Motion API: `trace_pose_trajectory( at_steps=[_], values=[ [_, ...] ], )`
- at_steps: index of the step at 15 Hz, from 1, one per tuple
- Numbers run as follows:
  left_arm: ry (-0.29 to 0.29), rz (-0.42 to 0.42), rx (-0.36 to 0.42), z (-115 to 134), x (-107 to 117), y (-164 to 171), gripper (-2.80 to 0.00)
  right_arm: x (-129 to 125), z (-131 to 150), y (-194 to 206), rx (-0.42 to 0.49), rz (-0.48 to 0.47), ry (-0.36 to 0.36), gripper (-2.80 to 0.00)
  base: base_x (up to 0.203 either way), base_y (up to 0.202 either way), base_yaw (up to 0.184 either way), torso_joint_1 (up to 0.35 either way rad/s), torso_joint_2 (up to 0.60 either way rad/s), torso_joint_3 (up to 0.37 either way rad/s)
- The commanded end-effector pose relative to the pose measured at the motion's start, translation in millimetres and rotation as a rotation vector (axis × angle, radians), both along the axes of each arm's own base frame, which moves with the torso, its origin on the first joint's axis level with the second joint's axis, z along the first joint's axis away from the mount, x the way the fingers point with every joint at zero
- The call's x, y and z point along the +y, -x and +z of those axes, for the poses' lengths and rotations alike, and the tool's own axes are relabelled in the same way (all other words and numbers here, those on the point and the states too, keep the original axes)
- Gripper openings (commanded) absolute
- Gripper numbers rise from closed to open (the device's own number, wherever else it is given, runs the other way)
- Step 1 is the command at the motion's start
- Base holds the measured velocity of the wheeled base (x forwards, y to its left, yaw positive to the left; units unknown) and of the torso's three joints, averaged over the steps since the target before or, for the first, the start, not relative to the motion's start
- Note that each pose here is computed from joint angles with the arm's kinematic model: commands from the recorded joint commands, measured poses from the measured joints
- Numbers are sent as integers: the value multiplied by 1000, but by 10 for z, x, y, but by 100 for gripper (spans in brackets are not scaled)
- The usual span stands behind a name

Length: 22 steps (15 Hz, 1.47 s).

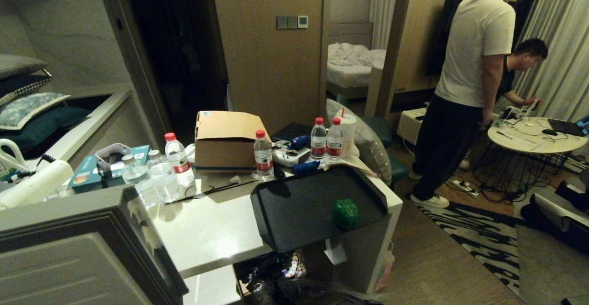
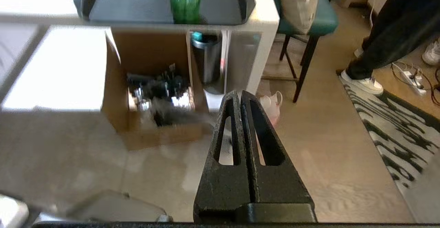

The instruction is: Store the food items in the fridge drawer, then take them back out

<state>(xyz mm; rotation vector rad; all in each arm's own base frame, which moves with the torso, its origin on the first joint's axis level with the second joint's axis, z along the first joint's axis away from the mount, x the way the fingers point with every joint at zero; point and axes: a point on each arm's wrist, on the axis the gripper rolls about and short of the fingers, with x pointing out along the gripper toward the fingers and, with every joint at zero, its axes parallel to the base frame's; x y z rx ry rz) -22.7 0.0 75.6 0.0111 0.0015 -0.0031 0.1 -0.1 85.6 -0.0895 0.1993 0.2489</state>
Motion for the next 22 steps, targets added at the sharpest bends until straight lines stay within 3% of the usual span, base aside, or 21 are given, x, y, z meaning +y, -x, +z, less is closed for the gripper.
trace_pose_trajectory(
  at_steps=[1,3,5,7,10,12,14,16,17,20,22],
  values=[
    [-4,-1,0,-1,0,0,-280,0,-77,0,35,-34,33,-280,0,0,0,0,0,0],
    [-4,-2,0,-1,0,0,-280,3,-76,-12,52,-120,66,-280,0,0,0,0,0,0],
    [0,0,0,-1,0,0,-280,2,-75,12,25,-167,49,-280,0,0,0,0,0,0],
    [-1,0,-1,1,0,0,-280,3,-78,70,-49,-242,28,-280,0,0,0,0,0,0],
    [-3,0,2,0,0,-1,-280,4,-90,168,-197,-256,-18,-280,0,0,0,0,0,0],
    [-55,-10,2,-2,-2,0,-280,4,-103,212,-261,-249,-21,-280,0,0,0,0,0,0],
    [-99,-18,-47,88,-5,19,-280,2,-97,210,-253,-262,-77,-280,0,0,0,0,0,0],
    [-112,-140,-144,404,-33,119,-280,2,-95,211,-253,-262,-79,-280,0,0,0,0,0,0],
    [-118,-201,-157,564,-47,169,-280,2,-94,212,-251,-262,-77,-280,0,0,0,0,0,0],
    [-103,-430,-31,746,-97,61,-280,2,-94,212,-252,-259,-68,-280,0,0,0,0,0,0],
    [-72,-526,82,808,-115,-128,-280,4,-99,213,-246,-252,-56,-280,0,0,0,0,0,0]
  ],
)
